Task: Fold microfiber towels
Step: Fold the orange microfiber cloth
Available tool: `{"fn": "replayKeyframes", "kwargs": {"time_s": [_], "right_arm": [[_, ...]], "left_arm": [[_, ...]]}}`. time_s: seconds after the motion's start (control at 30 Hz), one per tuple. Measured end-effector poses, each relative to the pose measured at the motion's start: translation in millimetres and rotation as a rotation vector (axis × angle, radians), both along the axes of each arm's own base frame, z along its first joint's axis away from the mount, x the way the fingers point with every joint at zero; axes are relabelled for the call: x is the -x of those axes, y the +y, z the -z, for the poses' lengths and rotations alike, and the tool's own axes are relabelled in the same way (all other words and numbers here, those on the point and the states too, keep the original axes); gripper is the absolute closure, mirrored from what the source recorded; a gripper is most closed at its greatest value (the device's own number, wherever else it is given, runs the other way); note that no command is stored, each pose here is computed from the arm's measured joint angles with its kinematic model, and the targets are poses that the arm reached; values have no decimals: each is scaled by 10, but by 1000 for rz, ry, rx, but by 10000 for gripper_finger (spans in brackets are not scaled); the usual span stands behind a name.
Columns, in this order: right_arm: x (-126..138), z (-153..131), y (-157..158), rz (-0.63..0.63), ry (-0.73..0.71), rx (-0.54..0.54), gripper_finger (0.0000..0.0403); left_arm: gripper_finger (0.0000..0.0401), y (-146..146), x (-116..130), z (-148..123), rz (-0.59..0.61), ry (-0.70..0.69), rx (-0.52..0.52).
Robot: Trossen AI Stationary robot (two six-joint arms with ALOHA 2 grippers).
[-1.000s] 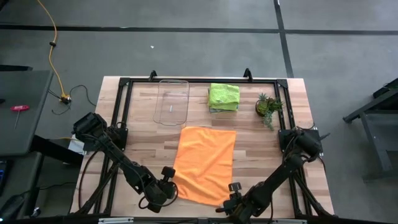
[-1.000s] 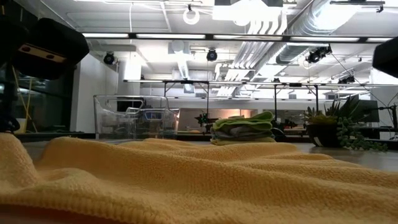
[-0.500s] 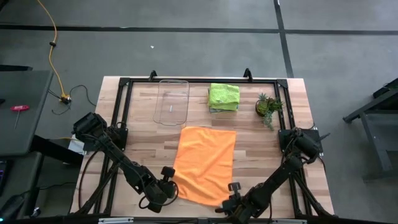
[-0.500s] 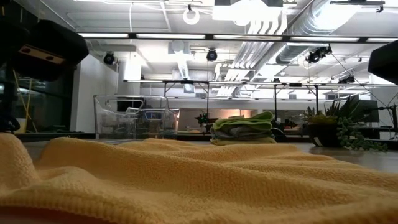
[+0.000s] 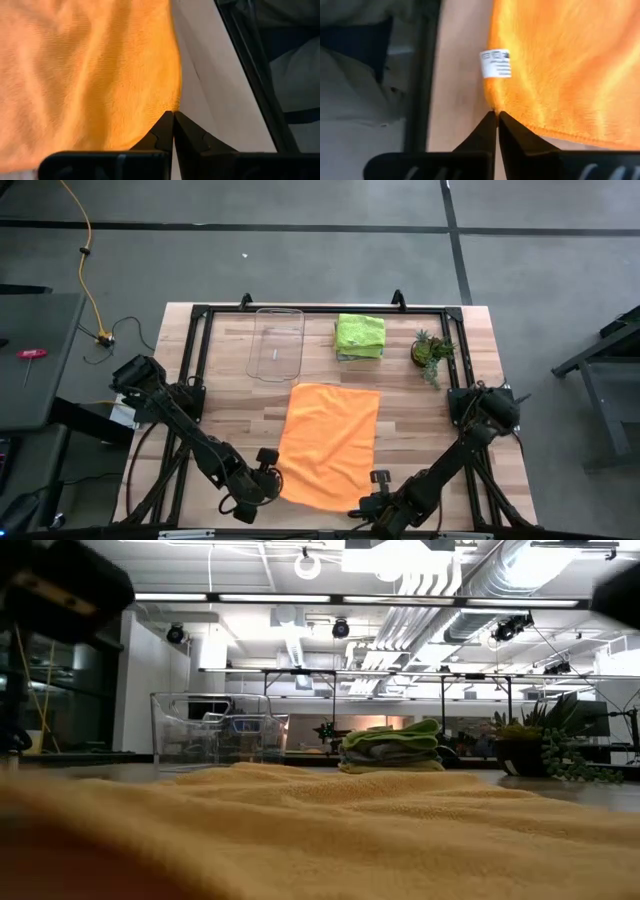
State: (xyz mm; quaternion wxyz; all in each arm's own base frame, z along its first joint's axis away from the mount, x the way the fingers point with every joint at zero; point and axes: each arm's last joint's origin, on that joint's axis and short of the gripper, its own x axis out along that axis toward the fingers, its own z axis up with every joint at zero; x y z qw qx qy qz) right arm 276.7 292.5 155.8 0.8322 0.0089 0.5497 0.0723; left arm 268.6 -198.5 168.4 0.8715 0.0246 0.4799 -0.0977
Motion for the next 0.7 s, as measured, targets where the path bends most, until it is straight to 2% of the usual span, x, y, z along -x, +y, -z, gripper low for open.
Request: {"fn": "replayKeyframes", "kwargs": {"time_s": [0.23, 0.33, 0.5, 0.7], "right_arm": [[34, -411, -72, -60, -100, -31, 402], [48, -560, -160, -35, -150, 13, 402], [110, -704, -374, 62, -158, 144, 402], [152, -680, -587, 179, -87, 289, 403]], "left_arm": [[401, 68, 92, -322, -1, -55, 64], [401, 110, 114, -425, -11, -90, 61], [401, 281, 139, -511, -110, -115, -41], [401, 554, 85, -593, -256, -161, -150]]}}
